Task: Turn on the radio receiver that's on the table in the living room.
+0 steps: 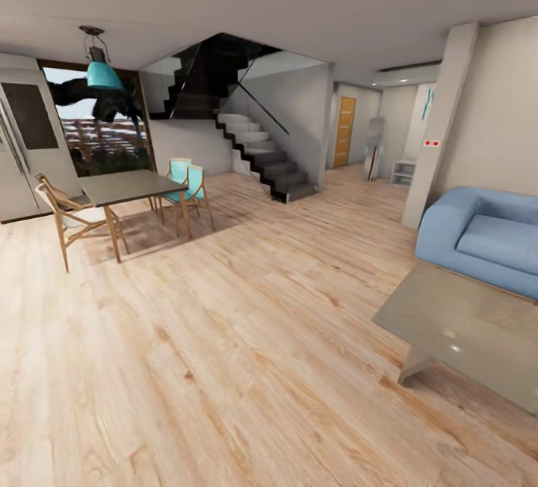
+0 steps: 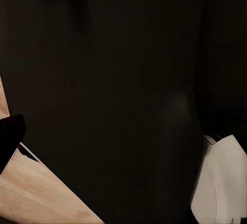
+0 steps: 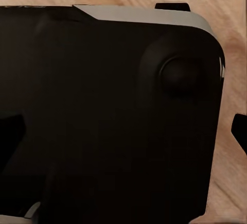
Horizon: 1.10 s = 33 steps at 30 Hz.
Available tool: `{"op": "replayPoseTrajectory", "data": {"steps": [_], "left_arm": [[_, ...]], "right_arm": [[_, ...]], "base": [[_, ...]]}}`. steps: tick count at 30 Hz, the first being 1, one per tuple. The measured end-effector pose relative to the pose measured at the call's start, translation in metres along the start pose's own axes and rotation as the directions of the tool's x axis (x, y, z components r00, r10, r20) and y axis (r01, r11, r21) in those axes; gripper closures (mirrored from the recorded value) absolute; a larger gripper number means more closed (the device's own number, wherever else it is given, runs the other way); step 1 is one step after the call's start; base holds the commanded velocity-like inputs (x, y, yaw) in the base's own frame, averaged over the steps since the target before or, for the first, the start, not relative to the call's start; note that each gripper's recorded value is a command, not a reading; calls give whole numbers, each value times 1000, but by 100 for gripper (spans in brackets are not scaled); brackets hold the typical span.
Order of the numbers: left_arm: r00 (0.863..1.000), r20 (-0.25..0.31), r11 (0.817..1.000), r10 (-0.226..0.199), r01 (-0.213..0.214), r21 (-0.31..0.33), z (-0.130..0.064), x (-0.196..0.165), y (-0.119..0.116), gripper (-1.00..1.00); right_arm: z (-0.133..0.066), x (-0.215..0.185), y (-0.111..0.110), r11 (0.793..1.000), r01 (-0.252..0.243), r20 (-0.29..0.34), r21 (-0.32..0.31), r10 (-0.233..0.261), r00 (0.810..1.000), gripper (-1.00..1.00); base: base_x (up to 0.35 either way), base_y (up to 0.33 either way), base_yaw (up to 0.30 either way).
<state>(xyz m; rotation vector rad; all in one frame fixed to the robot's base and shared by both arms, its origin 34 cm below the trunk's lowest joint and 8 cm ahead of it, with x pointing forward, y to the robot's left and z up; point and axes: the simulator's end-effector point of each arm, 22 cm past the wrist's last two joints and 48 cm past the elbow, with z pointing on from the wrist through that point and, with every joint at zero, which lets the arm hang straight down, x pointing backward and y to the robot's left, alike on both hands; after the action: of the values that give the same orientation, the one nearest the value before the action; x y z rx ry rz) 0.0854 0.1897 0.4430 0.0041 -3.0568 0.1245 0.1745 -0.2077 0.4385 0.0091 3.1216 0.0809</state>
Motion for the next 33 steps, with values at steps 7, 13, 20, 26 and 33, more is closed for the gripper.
{"op": "replayPoseTrajectory", "data": {"steps": [7, 13, 20, 26, 33], "left_arm": [[1000, -2, 1000, 0, 0, 1, 0, 1, 0, -100], [1000, -4, 1000, 0, 0, 0, 0, 2, 0, -100], [1000, -6, 1000, -1, 1, 1, 0, 2, 0, -100], [1000, -9, 1000, -2, 2, 0, 0, 3, 0, -100], [1000, -11, 1000, -1, 1, 2, 0, 4, -1, -100]], "right_arm": [[0, 1, -1, 1000, -1, -2, 1, 1, 1000, -100], [0, 1, -1, 1000, -1, -3, 2, 1, 1000, -100], [0, 1, -2, 1000, -1, -3, 3, 1, 1000, -100], [0, 1, -2, 1000, -1, -4, 3, 1, 1000, -100], [0, 2, -2, 1000, -1, -6, 3, 1, 1000, -100]], "base": [[0, 0, -277], [0, 0, -277], [0, 0, -277], [0, 0, -276], [0, 0, -270]]}}
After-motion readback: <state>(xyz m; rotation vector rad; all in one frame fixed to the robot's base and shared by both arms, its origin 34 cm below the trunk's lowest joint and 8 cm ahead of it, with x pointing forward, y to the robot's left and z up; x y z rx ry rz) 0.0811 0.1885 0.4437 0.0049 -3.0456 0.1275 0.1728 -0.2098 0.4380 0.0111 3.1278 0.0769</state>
